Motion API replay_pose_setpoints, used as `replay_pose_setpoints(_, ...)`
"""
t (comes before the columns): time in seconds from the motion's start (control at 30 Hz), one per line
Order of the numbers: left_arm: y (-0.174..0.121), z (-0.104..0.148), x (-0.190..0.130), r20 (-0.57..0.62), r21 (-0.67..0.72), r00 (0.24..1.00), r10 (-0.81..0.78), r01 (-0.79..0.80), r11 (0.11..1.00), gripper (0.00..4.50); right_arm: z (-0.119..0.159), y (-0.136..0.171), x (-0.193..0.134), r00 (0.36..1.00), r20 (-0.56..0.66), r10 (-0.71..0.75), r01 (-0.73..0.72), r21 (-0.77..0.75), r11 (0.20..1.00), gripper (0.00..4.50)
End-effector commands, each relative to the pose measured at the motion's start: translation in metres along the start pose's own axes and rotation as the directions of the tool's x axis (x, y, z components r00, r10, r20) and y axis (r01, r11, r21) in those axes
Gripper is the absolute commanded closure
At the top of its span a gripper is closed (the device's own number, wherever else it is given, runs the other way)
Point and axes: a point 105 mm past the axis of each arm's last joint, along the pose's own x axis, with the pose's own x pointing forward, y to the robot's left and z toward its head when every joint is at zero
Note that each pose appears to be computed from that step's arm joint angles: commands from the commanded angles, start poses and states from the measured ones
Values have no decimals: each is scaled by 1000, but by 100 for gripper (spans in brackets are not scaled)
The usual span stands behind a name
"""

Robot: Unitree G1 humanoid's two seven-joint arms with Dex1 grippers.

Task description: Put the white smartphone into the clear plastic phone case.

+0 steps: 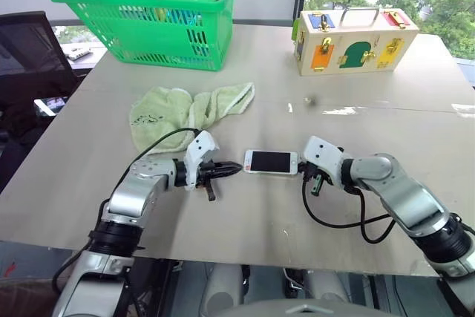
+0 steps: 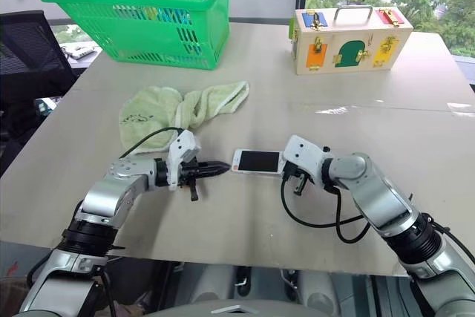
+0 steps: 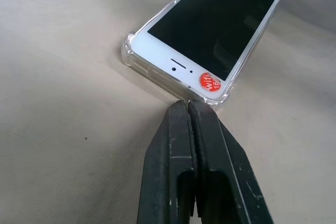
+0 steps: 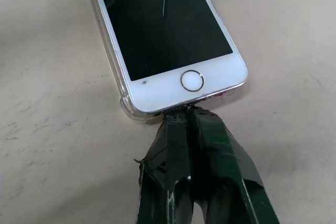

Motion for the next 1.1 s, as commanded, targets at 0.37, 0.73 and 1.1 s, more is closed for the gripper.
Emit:
replay_pose_setpoints(0.37, 7, 19, -9, 65, -12, 998, 13, -12, 1000, 445, 12, -13, -24, 993, 111, -38, 36, 24, 999, 450)
replay_pose_setpoints(0.73, 7, -1, -16, -20, -22, 1000, 11, -12, 1000, 445, 0, 1, -24, 998, 60, 4, -6, 28, 1000, 450)
replay_pose_setpoints(1.1, -2, 2, -3, -14, -9, 1000, -24, 24, 1000, 445, 8, 4, -23, 996, 83, 24, -25, 8, 1000, 450)
